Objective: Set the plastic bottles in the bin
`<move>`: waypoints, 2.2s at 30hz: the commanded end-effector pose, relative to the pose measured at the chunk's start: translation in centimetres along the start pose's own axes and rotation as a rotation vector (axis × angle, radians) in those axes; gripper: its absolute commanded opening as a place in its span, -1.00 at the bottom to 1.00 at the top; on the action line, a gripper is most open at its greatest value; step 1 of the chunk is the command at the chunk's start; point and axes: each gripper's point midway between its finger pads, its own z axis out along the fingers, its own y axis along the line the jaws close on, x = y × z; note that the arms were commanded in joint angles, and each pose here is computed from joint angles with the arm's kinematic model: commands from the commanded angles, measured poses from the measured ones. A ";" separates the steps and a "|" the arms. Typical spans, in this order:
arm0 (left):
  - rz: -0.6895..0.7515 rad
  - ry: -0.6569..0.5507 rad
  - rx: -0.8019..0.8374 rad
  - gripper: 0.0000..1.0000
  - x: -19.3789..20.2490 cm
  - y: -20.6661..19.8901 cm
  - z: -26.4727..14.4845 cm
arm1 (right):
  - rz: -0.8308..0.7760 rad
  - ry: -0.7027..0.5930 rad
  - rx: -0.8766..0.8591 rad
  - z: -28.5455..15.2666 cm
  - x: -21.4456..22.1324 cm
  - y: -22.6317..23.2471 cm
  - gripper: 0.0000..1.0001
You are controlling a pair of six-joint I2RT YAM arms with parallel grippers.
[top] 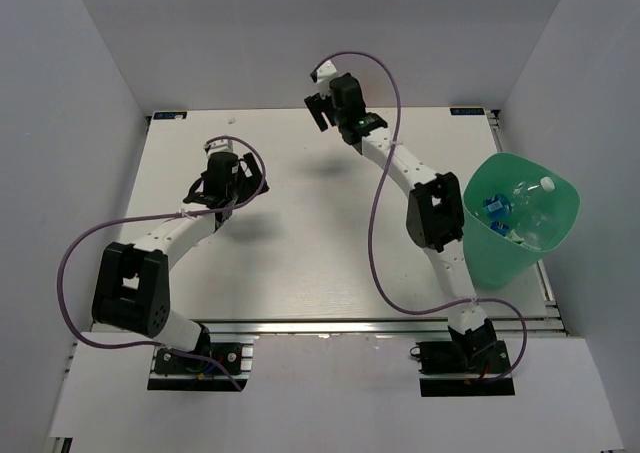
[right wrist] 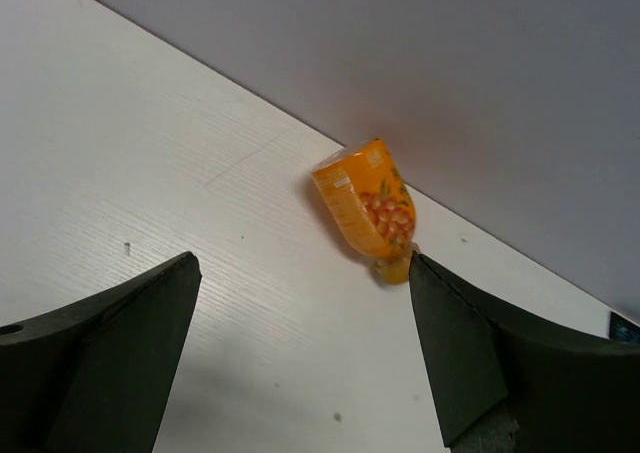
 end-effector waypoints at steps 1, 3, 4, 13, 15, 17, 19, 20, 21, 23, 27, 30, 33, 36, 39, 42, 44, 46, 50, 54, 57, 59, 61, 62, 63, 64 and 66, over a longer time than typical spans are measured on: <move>-0.008 -0.063 0.031 0.97 -2.8 -0.6 0.3 | 0.036 -0.165 0.030 2.2 -2.7 -1.6 0.79; -0.007 -0.064 0.013 0.96 -2.8 0.0 0.7 | 0.058 -0.257 0.058 3.6 -2.7 -2.2 0.79; -0.008 -0.059 0.007 0.96 -2.7 0.1 0.9 | 0.066 -0.249 0.082 5.3 -0.6 -2.8 0.79; -0.017 -0.017 -0.007 0.96 -1.6 1.0 2.7 | 0.025 -0.418 0.024 12.4 5.4 -4.9 0.79; -0.030 -0.034 0.010 0.96 -2.1 0.7 3.2 | 0.050 -0.411 0.026 13.0 6.8 -5.0 0.79; -0.035 -0.014 0.007 0.96 -1.7 0.8 3.7 | 0.063 -0.408 -0.039 13.6 8.7 -3.9 0.79; -0.039 -0.008 0.006 0.96 -1.5 0.8 4.1 | 0.044 -0.408 -0.053 13.8 8.5 -3.5 0.79; -0.042 -0.006 0.008 0.96 -1.5 0.8 4.3 | 0.040 -0.431 -0.048 13.6 8.1 -3.7 0.79; -0.046 0.000 0.007 0.97 -1.4 0.9 4.4 | 0.050 -0.442 -0.050 13.5 8.0 -3.6 0.79; -0.047 0.011 0.001 0.96 -1.3 0.9 4.7 | 0.056 -0.449 -0.057 13.8 8.1 -3.9 0.77; -0.054 0.008 -0.014 0.96 -1.4 1.3 4.8 | 0.063 -0.464 -0.097 13.5 8.2 -3.8 0.42; -0.055 0.028 -0.028 0.96 -1.0 1.5 4.5 | 0.063 -0.468 -0.119 13.3 8.1 -3.8 0.09; -0.059 0.013 -0.048 0.96 -1.1 2.0 3.9 | 0.089 -0.480 -0.060 13.0 7.7 -4.9 -1.00; -0.053 0.008 -0.073 0.96 -1.1 2.6 3.4 | 0.101 -0.469 -0.104 12.7 7.3 -4.3 -1.00; -0.057 -0.013 -0.055 0.97 -1.8 2.3 2.5 | 0.081 -0.469 -0.141 10.8 5.4 -3.7 -1.00; -0.064 -0.029 -0.027 0.96 -2.1 1.8 1.3 | 0.033 -0.566 -0.156 5.3 -2.5 -3.6 -1.00; -0.075 -0.058 0.009 0.96 -3.0 1.2 0.0 | 0.022 -0.562 -0.172 3.0 -3.5 -2.2 -1.00; -0.077 -0.064 0.023 0.96 -2.8 1.2 -0.9 | -0.006 -0.638 -0.150 -2.4 -9.4 -1.9 -1.00; -0.102 -0.117 0.078 0.96 -3.6 0.7 -4.1 | 0.009 -0.612 -0.091 -10.3 -11.3 -0.4 -1.00; -0.113 -0.121 0.148 0.96 -3.2 -0.1 -6.3 | 0.137 -0.566 0.044 -19.8 -12.1 -4.1 -1.00; -0.108 -0.113 0.220 0.96 -2.8 -1.1 -7.6 | 0.237 -0.502 0.219 -25.0 -8.7 -8.2 -1.00; -0.105 -0.099 0.250 0.96 -2.4 -1.6 -8.1 | 0.298 -0.450 0.337 -27.5 -6.9 -10.8 -1.00; -0.105 -0.095 0.278 0.96 -2.4 -2.1 -8.8 | 0.357 -0.301 0.510 -30.9 -3.5 -14.5 -1.00; -0.106 -0.095 0.284 0.97 -2.3 -2.1 -9.0 | 0.443 -0.262 0.546 -31.9 -2.4 -15.3 -1.00; -0.108 -0.094 0.280 0.96 -2.0 -1.9 -9.0 | 0.503 -0.225 0.650 -34.2 -1.3 -17.3 -1.00; -0.111 -0.112 0.287 0.96 -2.4 -2.0 -9.4 | 0.485 -0.121 0.679 -35.4 0.9 -17.5 -1.00; -0.107 -0.109 0.283 0.97 -2.2 -1.8 -9.6 | 0.568 -0.108 0.723 -38.2 2.1 -18.3 -1.00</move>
